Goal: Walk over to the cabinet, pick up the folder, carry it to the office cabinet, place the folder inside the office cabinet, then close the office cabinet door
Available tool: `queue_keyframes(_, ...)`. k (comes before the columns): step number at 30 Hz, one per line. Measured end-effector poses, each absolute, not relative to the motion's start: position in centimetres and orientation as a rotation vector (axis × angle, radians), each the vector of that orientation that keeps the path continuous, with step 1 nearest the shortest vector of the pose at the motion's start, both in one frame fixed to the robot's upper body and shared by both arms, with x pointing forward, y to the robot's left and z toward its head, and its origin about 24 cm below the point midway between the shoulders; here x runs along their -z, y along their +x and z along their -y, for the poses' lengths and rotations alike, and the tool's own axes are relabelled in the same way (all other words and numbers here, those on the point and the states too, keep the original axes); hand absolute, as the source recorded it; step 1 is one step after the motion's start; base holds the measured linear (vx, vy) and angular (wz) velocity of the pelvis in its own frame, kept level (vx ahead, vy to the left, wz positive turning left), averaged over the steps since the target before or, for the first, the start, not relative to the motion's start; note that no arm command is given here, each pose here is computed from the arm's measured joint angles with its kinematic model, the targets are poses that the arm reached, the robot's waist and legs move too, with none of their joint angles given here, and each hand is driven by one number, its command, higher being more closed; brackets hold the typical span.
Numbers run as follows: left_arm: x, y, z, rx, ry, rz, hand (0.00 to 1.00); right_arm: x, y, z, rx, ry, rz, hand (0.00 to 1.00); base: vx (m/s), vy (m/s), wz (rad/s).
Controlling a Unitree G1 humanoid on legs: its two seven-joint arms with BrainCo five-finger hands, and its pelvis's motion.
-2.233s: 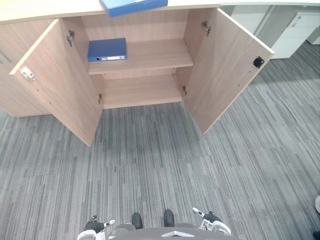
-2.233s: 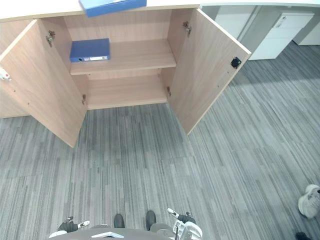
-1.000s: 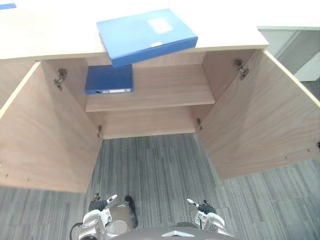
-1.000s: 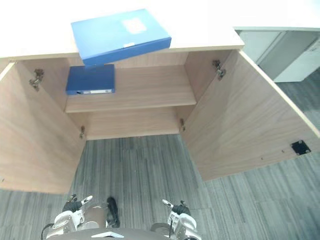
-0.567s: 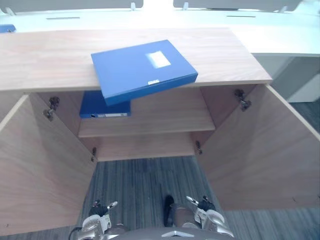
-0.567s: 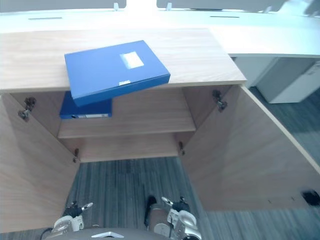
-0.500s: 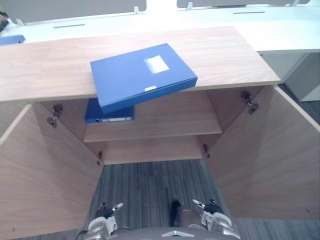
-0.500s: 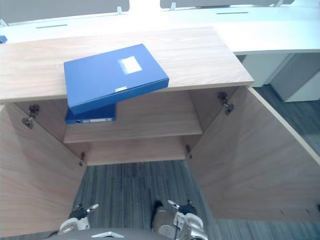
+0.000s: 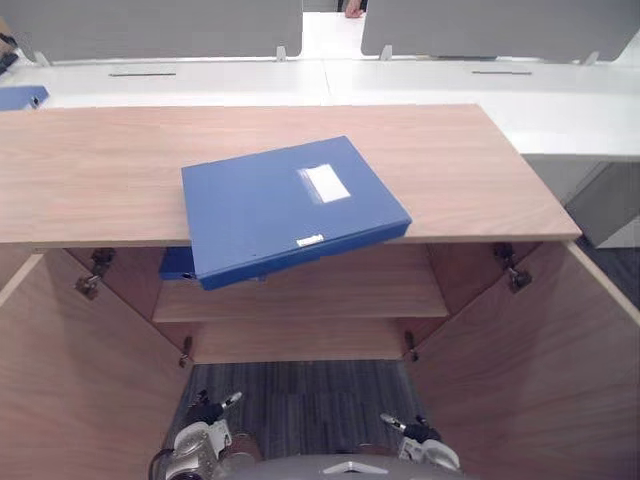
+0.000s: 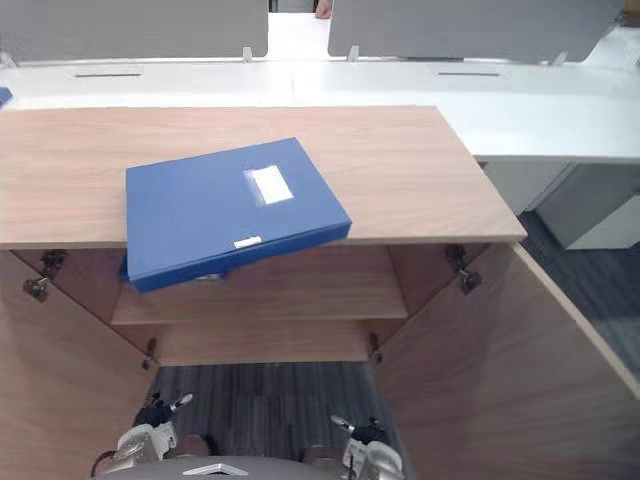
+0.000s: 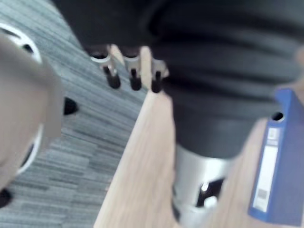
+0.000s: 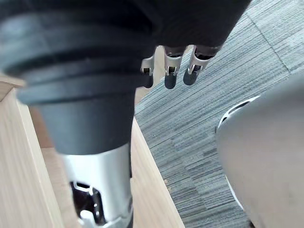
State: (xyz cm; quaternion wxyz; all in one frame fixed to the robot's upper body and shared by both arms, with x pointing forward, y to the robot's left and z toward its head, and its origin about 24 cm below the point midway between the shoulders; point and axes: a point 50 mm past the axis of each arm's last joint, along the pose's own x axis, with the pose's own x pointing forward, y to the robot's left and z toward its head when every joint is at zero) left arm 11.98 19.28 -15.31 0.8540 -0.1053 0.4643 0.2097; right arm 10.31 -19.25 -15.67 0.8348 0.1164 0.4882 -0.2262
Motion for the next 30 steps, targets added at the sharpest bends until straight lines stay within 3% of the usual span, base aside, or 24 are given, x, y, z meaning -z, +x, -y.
queue_keyframes(17, 15.3, 11.3, -18.7, -0.304, -0.035, -1.001, 0.0, 15.9, 9.5, 21.0, 0.51, 0.201, -1.074, 0.0, -0.05, 0.027, 0.03)
queue_keyframes(25, 9.7, 15.1, -23.2, -0.421, 0.142, -0.635, 0.0, 15.8, 10.0, 21.0, 0.487, 0.171, -1.058, 0.0, -0.02, 0.035, 0.09)
queue_keyframes(30, 6.7, 16.5, -22.8, -0.394, 0.177, -0.466, 0.0, 15.7, 10.0, 21.0, 0.489, 0.167, -1.045, 0.0, 0.08, 0.016, 0.06)
